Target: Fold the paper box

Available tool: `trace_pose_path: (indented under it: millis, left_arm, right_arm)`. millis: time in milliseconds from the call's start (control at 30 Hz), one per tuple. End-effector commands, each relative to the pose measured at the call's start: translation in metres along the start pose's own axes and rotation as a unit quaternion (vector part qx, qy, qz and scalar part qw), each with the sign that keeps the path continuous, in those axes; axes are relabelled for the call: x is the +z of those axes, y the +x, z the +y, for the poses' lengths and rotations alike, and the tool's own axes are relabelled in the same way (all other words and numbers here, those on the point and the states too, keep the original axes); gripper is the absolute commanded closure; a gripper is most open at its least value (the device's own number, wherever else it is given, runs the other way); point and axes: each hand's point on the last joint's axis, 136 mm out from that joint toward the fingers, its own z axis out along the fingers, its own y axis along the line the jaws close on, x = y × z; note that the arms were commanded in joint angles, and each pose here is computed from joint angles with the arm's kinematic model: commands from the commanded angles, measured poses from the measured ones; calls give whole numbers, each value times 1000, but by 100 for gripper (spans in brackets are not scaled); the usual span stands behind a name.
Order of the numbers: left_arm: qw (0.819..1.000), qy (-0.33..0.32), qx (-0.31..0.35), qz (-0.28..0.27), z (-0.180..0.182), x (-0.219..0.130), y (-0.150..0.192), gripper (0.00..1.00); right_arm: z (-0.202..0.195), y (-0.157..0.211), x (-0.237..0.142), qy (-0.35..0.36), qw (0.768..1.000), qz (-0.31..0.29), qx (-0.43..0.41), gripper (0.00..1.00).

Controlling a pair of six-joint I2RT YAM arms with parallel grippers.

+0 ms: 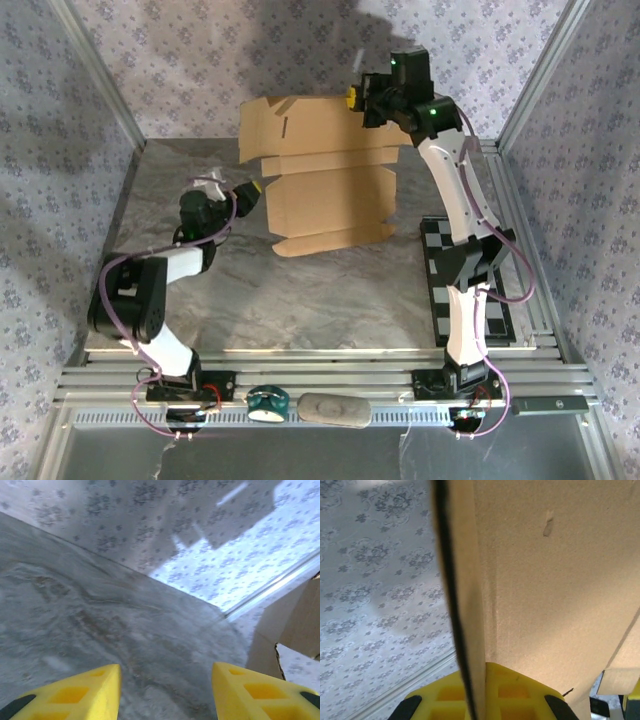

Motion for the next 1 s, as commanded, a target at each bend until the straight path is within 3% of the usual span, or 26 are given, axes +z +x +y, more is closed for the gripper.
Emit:
trace_pose_path:
  millis: [0,100,700,967]
  left_arm:
    - [992,114,-14,-52,-41,2,-44,52]
    - [991,113,-19,-66,-35,6,-52,54]
    - [991,133,9,-19,-66,47,-43,55]
    - [995,87,35,16,-66,64,-25,55]
  right_arm:
    - [3,-2,-4,2,1000,-6,25,100]
    - [3,-3,-5,2,1000,-5,28,100]
    - [-1,0,6,4,999,3,34,100]
    - [1,2,7,1,999,8,38,100]
